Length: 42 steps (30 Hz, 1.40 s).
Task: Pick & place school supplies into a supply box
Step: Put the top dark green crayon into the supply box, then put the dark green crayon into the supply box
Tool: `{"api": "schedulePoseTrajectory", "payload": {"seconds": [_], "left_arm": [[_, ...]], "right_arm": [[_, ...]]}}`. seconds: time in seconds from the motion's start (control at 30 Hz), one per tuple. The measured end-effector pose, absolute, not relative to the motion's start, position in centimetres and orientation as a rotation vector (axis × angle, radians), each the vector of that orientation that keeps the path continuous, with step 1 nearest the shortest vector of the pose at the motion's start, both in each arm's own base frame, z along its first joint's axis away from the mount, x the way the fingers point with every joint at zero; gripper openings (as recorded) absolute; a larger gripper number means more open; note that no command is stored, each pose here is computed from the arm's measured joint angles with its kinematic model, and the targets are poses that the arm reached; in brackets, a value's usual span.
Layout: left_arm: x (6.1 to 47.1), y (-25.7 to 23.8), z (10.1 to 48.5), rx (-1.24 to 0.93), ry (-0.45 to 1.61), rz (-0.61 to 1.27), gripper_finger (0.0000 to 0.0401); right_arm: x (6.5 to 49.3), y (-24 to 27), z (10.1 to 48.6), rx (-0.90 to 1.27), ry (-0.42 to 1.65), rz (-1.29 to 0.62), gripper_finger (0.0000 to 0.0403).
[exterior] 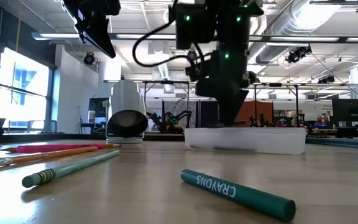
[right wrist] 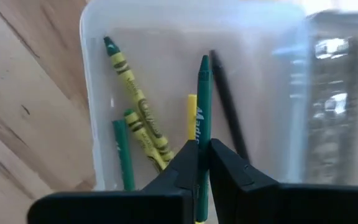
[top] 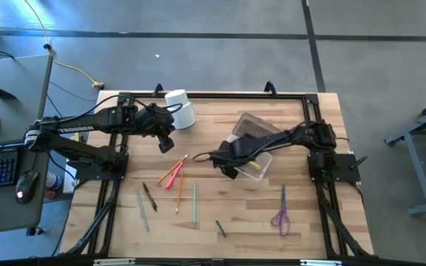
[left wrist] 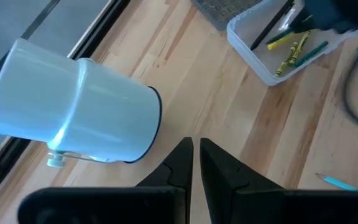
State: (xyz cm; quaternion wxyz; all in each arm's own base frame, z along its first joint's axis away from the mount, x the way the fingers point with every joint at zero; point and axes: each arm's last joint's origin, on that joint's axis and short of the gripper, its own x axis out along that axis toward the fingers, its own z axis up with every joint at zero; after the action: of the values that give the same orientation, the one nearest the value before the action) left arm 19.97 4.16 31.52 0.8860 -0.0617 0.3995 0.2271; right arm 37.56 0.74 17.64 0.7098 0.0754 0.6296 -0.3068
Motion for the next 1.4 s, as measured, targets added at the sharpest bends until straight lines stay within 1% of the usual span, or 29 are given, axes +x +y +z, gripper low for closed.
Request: {"api": "schedulePoseTrajectory", "payload": {"seconds": [0.17, 0.33, 0.5, 0.67, 0.8, 0.97, 1.03, 1.13, 1.2, 1.27, 1.4], "left_arm": [[20.0, 4.2, 31.5, -0.148, 0.825, 0.481, 0.0067], [20.0, 4.2, 31.5, -0.175, 0.817, 0.493, 0.0067], [20.0, 4.2, 31.5, -0.187, 0.815, 0.498, 0.0067], [20.0, 4.2, 31.5, -0.187, 0.814, 0.499, 0.0067], [20.0, 4.2, 31.5, -0.187, 0.816, 0.499, 0.0067], [20.0, 4.2, 31.5, -0.187, 0.816, 0.499, 0.0067], [20.0, 4.2, 31.5, -0.187, 0.816, 0.499, 0.0067], [20.0, 4.2, 31.5, -0.19, 0.816, 0.501, 0.0067], [20.0, 4.2, 31.5, -0.192, 0.816, 0.498, 0.0067], [20.0, 4.1, 31.5, -0.194, 0.817, 0.494, 0.0067], [20.0, 4.1, 31.5, -0.195, 0.816, 0.493, 0.0067]], "right_arm": [[38.1, 0.4, 17.1, 0.25, 1.404, -0.609, 0.0016], [38.3, 0.1, 17.1, 0.262, 1.384, -0.608, 0.0045], [38.6, 0.0, 17.1, 0.241, 1.369, -0.589, 0.0083], [39.1, 1.4, 17.2, 0.122, 1.342, -0.459, 0.0105], [39.0, 3.7, 18.3, 0.098, 1.285, -0.403, 0.0107], [38.3, 6.7, 20.5, 0.17, 1.196, -0.388, 0.0099], [37.7, 8.1, 21.4, 0.17, 1.177, -0.352, 0.0096], [37.2, 10.4, 22.1, 0.234, 1.163, -0.273, 0.0093], [36.7, 12.2, 22.1, 0.277, 1.182, -0.212, 0.0092], [35.9, 13.7, 22.0, 0.324, 1.223, -0.202, 0.0092], [33.3, 15.6, 21.6, 0.451, 1.406, -0.342, 0.0092]]}}
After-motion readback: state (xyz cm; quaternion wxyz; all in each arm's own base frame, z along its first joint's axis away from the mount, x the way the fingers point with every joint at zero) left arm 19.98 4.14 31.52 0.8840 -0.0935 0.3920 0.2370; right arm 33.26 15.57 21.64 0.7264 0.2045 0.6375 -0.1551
